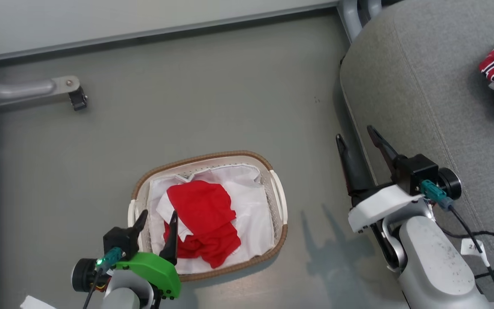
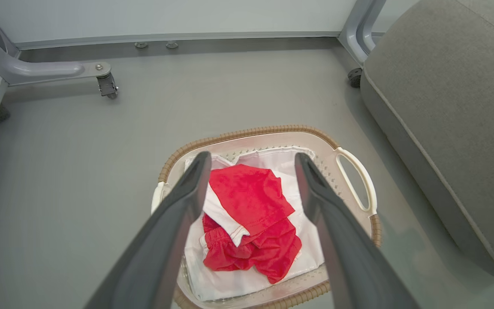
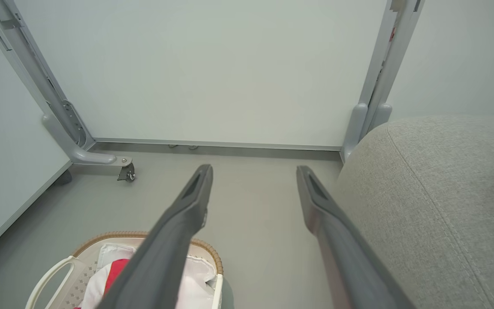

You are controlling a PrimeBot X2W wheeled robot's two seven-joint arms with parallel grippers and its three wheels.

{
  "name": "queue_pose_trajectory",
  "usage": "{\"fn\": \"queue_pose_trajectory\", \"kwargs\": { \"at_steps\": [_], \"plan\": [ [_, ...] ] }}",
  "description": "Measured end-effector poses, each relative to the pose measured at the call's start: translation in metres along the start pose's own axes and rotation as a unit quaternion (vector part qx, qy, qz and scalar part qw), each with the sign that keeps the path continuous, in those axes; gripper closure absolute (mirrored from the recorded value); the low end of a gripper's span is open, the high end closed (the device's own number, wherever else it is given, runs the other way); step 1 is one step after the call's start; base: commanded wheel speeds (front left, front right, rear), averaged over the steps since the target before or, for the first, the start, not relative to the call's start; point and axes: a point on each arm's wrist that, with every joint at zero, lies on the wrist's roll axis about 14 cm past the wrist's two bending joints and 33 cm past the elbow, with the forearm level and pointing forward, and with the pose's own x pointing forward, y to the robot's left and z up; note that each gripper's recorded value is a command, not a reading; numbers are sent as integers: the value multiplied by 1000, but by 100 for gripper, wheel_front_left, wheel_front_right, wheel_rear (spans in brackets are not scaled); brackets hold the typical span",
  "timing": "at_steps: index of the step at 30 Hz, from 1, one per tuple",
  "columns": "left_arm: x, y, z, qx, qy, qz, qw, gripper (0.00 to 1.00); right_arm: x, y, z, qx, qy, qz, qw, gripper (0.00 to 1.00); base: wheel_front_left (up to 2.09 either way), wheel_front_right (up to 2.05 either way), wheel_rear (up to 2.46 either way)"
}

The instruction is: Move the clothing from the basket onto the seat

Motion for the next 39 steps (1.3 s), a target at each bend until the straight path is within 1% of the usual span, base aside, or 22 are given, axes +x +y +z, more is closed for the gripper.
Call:
{"fn": "queue_pose_trajectory", "kwargs": {
  "at_steps": [4, 9, 14, 19, 24, 26, 31, 39],
  "plan": [
    [20, 3, -20, 5, 38, -11, 999, 0, 12, -3, -2, 2, -4, 1, 1000, 0, 0, 0, 0],
    [44, 6, -50, 13, 89, -23, 996, 0, 14, -18, -19, 14, 14, -17, 1000, 0, 0, 0, 0],
    [63, 10, -83, 25, 149, -31, 988, 0, 12, -32, -36, 18, 34, -35, 999, 0, 0, 0, 0],
    [80, 14, -107, 45, 197, -37, 979, 0, 6, -45, -47, 24, 49, -55, 997, 0, 0, 0, 0],
    [91, 22, -130, 68, 246, -35, 966, 0, 0, -58, -55, 23, 61, -73, 995, 0, 0, 0, 0],
    [95, 24, -136, 84, 259, -40, 961, 0, -2, -61, -58, 21, 66, -77, 995, 0, 0, 0, 0],
    [97, 19, -157, 129, 303, -71, 942, 0, -7, -69, -69, 21, 82, -88, 992, 0, 0, 0, 0],
    [91, 26, -182, 206, 356, -99, 906, 0, -7, -67, -85, 25, 101, -86, 991, 0, 0, 0, 0]
  ]
}}
